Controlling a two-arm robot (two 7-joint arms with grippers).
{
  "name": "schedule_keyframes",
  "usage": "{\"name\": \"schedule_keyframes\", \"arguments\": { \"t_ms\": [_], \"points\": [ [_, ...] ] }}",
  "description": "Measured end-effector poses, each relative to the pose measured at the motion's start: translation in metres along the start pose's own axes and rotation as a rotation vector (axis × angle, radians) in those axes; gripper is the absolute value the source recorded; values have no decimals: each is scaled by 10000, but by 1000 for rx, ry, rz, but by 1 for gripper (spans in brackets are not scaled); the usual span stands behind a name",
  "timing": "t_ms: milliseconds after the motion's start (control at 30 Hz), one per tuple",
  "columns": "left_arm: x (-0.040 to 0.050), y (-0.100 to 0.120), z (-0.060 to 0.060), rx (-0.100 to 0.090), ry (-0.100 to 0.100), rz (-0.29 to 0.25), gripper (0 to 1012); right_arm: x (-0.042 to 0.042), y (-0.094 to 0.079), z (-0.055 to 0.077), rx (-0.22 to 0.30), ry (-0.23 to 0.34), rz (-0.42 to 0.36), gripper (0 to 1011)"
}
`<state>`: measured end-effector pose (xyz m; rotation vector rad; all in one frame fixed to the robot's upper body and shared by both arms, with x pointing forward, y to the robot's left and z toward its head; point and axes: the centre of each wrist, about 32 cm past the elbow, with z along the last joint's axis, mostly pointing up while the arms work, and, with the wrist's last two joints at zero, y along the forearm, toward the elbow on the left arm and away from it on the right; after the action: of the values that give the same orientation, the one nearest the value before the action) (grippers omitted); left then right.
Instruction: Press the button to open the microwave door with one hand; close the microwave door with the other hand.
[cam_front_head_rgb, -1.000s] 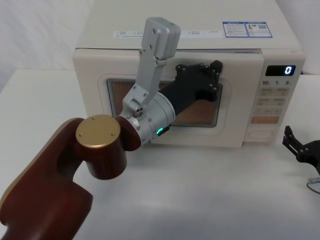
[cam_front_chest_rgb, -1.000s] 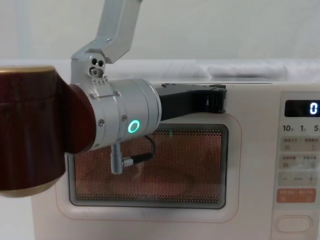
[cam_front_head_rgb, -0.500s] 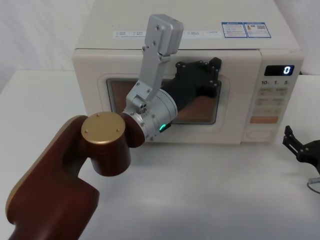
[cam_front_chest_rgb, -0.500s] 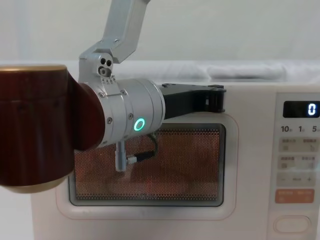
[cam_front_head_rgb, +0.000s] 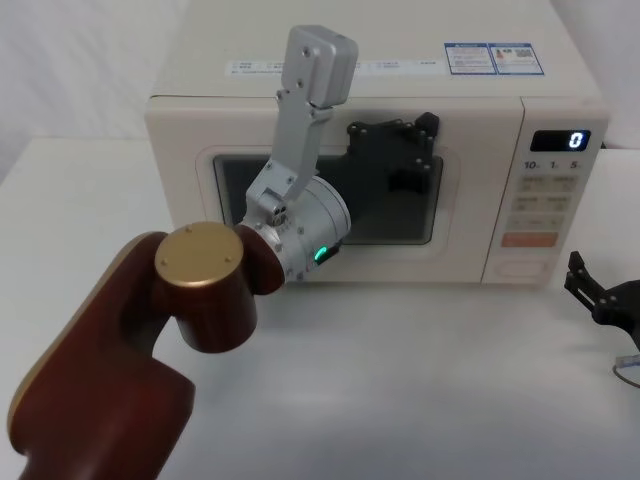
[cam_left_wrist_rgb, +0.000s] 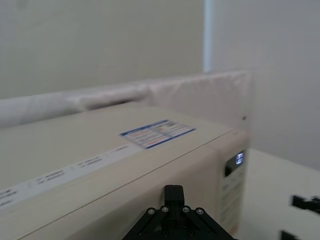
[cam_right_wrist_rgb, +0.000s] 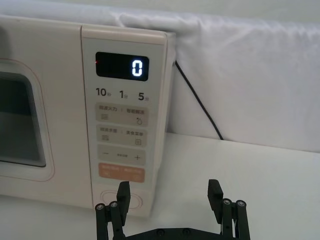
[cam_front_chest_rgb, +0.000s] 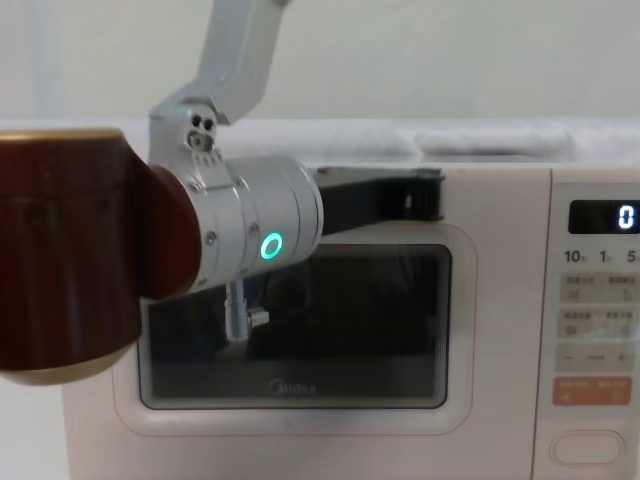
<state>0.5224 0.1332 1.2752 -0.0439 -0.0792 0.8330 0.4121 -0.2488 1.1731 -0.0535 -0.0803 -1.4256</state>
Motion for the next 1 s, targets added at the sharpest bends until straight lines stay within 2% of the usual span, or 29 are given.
{"name": "schedule_keyframes", "arguments": {
  "t_ms": [67,133,267,367,467,567,700,733,867,1000],
  "points": [
    [-14,31,16,-14,7,-28,0,0,0,0,0,0,0,1002],
    [-55,108,48,-40,19,-75,0,0,0,0,0,0,0,1002],
    [-112,197,52,-52,31,-110,0,0,0,0,0,0,0,1002],
    [-198,308,42,-60,44,-134,0,0,0,0,0,0,0,1002],
    [-235,373,36,-64,46,-137,0,0,0,0,0,0,0,1002],
    [-273,453,19,-74,47,-119,0,0,0,0,0,0,0,1002],
    [-325,594,-35,-94,37,-61,0,0,0,0,0,0,0,1002],
    [-325,594,-35,-94,37,-61,0,0,0,0,0,0,0,1002],
    [-359,757,-99,-122,41,24,0,0,0,0,0,0,0,1002],
    [-369,869,-144,-134,49,93,0,0,0,0,0,0,0,1002]
  ]
}}
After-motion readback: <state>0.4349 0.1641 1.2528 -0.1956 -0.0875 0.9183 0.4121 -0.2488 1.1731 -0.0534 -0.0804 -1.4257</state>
